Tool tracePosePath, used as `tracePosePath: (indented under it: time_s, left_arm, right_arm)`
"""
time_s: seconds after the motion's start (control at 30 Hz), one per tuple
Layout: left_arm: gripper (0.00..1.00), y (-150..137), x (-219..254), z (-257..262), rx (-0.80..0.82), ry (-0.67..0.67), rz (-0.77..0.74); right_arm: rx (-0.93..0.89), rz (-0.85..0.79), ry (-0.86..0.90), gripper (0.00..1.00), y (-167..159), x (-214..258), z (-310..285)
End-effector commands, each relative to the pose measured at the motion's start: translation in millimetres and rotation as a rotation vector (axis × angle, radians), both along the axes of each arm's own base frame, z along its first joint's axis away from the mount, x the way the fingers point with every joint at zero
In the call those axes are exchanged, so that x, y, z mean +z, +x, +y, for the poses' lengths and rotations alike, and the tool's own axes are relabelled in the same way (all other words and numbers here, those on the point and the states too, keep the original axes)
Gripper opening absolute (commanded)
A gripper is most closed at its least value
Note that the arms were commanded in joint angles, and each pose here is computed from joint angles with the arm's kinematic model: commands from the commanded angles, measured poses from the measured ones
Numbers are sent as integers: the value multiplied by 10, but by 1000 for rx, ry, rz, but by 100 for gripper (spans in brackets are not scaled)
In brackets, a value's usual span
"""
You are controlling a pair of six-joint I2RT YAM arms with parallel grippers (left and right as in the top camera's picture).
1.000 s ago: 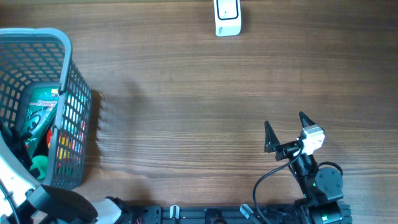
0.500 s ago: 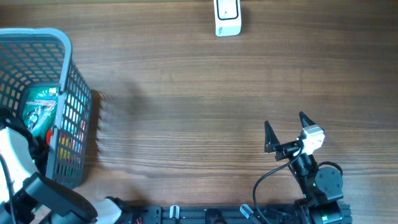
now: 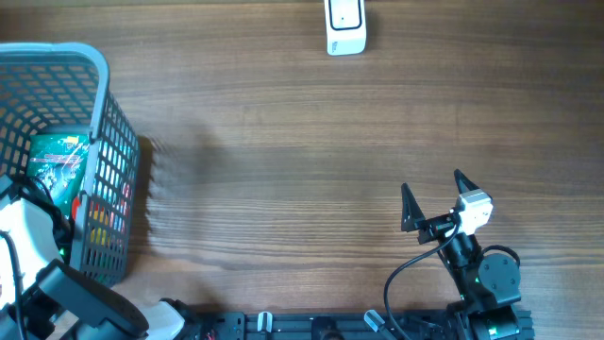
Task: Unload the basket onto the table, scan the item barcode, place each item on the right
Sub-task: 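Lift the jar out with the left gripper and place it mid-table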
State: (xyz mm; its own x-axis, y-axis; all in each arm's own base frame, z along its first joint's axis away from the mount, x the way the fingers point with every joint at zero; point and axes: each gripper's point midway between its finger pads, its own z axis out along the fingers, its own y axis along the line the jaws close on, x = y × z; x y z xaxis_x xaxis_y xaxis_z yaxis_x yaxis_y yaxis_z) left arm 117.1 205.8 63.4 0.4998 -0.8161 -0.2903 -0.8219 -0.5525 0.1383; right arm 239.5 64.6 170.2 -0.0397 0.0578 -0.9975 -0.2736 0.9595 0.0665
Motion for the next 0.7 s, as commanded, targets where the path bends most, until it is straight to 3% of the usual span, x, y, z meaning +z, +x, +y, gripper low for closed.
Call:
tracePosePath:
  time_s: [0.0,0.23,0.4,0.67]
  left_arm:
    - [58,-53,176,54,4,17,38]
    - [58,167,1096,293,-2,100,-40]
    - [59,355,1770,352,-93,151,-160]
    - [58,816,2276,-53,-246,60,-508]
  right_arm:
    - [5,-7,-10,100,-4,6,11]
    - [5,-7,-10,100,-4,6,11]
    - [5,-7,-10,100,-4,6,11]
    - [5,-7,-9,100,-4,6,11]
